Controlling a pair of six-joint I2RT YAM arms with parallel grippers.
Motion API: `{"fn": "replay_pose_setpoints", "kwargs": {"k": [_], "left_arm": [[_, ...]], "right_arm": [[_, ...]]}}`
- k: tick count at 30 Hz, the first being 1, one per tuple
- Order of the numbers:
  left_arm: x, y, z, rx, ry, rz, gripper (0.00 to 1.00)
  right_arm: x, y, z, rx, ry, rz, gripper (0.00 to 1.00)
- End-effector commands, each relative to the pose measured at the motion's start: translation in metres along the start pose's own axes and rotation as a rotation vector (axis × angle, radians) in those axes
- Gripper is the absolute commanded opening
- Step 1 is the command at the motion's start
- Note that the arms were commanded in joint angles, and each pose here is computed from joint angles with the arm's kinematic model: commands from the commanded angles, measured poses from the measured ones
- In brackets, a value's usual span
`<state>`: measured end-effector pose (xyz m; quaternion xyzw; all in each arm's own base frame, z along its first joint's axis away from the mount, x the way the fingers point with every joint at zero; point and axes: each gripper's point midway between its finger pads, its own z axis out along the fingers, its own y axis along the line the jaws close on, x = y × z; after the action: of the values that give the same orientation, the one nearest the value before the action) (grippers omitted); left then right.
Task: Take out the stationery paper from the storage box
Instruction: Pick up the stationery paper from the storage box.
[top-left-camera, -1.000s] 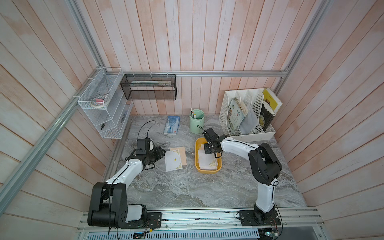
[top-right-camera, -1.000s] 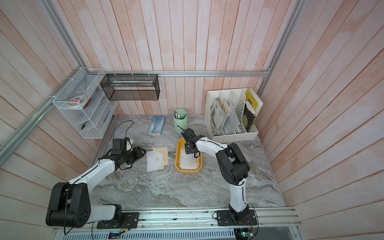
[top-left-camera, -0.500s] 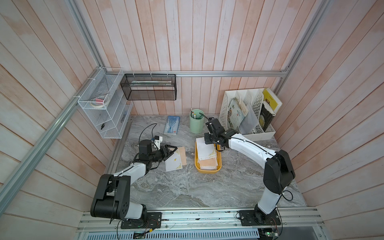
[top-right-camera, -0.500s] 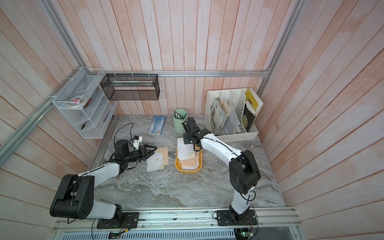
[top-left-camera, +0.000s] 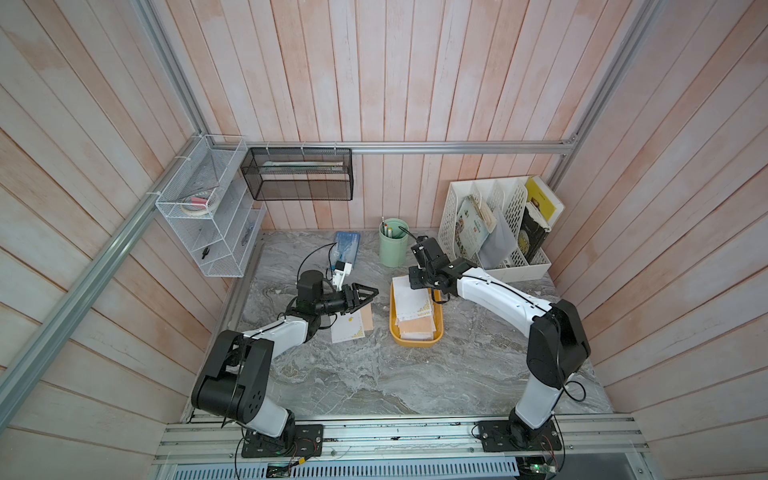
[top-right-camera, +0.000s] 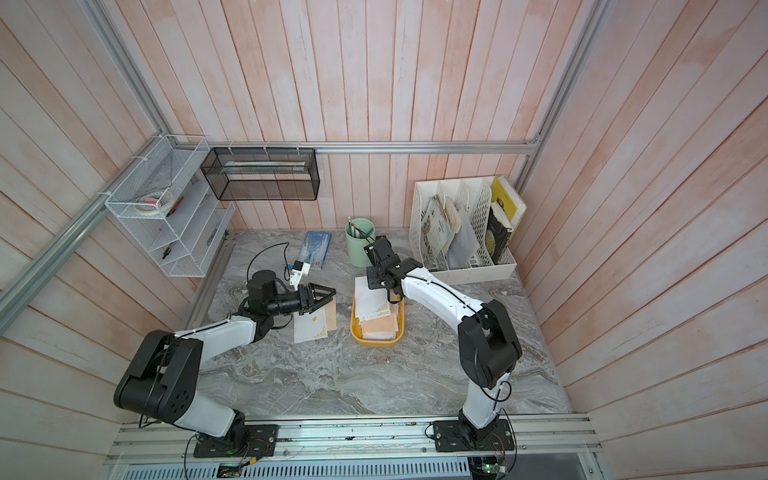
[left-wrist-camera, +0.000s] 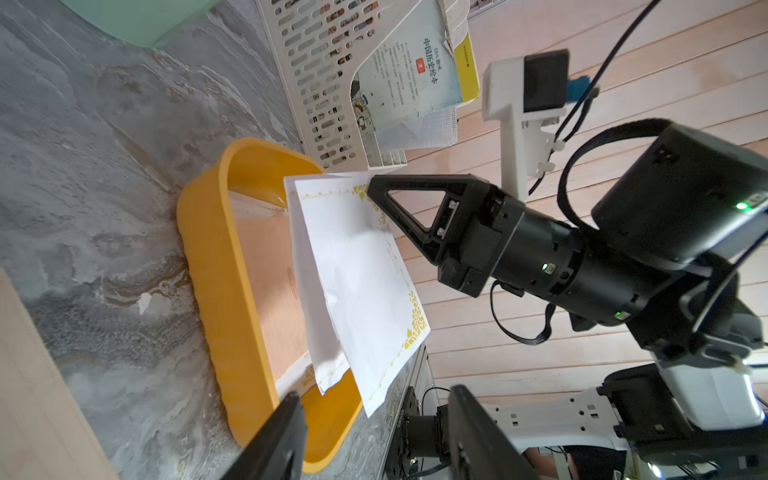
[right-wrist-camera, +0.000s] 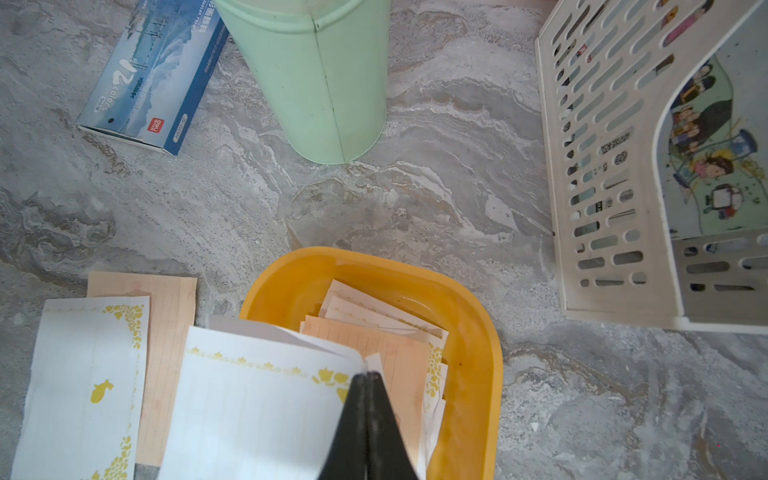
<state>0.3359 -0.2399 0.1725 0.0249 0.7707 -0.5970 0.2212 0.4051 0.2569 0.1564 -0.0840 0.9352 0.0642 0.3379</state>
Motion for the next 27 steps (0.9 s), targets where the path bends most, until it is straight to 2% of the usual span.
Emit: {"fn": "replay_pose_setpoints", "kwargs": {"k": [1, 13, 27], "left_arm": [[-0.004, -0.016, 0.016, 0.065, 0.025, 0.031, 0.58], [0.003, -0.016, 0.052, 0.092, 0.091, 0.017, 0.57], [0.012, 0.025, 0.06, -0.098, 0.127, 0.0, 0.57]], "right_arm": [[0.009, 0.0, 0.002, 0.004, 0.017, -0.02, 0.05], [0.01, -0.003, -0.002, 0.009, 0.011, -0.018, 0.04], [0.008, -0.005, -0.004, 0.018, 0.01, -0.022, 0.04]]}}
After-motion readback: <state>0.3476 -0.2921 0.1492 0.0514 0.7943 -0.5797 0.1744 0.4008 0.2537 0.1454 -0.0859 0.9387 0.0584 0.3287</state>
